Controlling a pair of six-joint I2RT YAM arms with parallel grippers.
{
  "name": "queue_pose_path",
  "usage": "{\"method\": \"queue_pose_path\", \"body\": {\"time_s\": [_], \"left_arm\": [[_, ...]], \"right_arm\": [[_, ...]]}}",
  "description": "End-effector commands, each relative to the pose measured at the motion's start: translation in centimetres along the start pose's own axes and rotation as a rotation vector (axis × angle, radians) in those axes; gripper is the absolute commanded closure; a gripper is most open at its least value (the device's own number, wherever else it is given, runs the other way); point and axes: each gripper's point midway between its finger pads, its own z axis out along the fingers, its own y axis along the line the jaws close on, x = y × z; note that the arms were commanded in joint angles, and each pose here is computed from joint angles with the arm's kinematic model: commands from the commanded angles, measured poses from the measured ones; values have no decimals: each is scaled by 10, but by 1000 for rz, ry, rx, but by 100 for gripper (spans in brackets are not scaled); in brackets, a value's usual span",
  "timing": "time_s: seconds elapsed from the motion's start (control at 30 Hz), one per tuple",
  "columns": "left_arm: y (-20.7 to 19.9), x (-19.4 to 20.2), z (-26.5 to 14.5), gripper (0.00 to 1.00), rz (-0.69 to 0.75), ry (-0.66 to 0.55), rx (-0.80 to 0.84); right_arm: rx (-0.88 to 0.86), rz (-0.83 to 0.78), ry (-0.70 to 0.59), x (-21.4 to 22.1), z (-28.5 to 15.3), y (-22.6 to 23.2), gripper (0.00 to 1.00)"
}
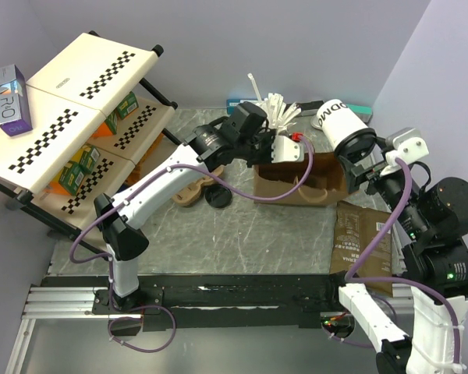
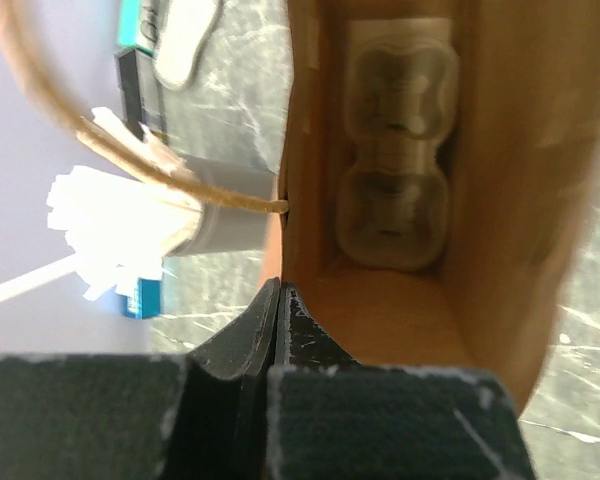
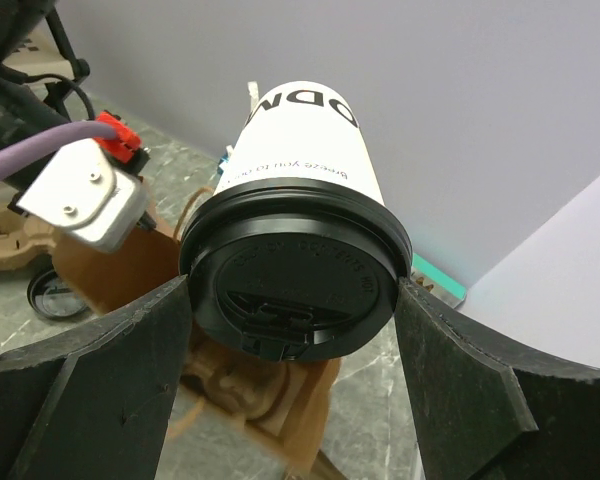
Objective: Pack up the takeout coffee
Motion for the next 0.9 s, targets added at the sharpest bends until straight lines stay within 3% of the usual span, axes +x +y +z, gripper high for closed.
{"method": "queue_pose_path", "body": {"time_s": [0.0,0.03,0.13,0.33,0.57,0.7,0.87], "left_arm": [[-9,8,-3,99,-75,33,3],[-8,8,-2,96,-81,29,-2],[-1,3,3,63,-88,12,-28],[19,-11,12,41,-97,-44,-102],[37,-19,39,44,-102,-83,-130],[56,-26,48,47,-178,-168,-135],[90,-39,45,33,-269,-306,-209]], "right_arm": [[3,6,-14,0,-5,2,100],[4,9,-8,2,-5,2,100],[5,14,-10,1,-7,2,100],[15,10,-10,0,-9,1,100],[18,9,-7,0,-10,0,100],[34,6,-10,-3,-12,-3,100],[74,-14,-3,-5,-16,-11,100]]}}
